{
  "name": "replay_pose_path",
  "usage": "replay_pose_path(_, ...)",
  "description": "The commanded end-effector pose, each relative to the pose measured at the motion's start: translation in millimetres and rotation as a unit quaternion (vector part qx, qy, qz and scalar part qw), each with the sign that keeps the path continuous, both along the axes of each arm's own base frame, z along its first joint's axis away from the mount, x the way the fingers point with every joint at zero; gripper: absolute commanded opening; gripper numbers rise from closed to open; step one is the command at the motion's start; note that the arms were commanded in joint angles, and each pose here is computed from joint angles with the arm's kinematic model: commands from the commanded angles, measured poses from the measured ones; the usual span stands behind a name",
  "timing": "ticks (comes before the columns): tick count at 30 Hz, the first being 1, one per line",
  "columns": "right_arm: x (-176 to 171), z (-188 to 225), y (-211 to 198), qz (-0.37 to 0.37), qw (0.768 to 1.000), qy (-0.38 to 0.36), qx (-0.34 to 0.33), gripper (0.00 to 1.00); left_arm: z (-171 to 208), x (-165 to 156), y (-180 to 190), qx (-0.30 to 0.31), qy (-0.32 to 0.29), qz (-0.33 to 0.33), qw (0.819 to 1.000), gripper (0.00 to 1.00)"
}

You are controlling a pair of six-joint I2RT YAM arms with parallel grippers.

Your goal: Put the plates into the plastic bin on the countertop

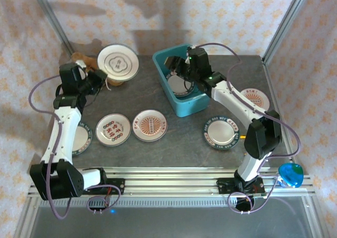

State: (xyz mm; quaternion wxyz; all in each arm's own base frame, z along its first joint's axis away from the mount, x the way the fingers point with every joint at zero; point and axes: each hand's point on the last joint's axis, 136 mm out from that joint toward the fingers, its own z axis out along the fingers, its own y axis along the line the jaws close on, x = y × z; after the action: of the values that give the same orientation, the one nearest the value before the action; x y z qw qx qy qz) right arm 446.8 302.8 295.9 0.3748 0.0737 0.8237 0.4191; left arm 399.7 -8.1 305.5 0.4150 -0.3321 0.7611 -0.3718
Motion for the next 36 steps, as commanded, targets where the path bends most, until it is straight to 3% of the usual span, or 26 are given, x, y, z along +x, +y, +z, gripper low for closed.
replay_pose_path(1, -9, 41, 31, 0.079, 0.993, -0.045, 0.073, 0.68, 52, 16, -29, -0.009, -0.084, -0.056, 0.995, 0.00)
replay_pose_path(11, -10, 51, 40, 0.098, 0.988, -0.054, 0.104, 0.68, 65, 36, -72, -0.018, -0.103, -0.113, 0.988, 0.00)
replay_pose_path(23, 8, 39, 48, 0.084, 0.987, -0.029, 0.136, 0.54, 72, 40, -90, -0.018, -0.114, -0.139, 0.984, 0.00)
replay_pose_path(36, 15, 38, 53, 0.078, 0.982, -0.016, 0.174, 0.18, 63, 38, -91, 0.011, -0.099, -0.141, 0.985, 0.00)
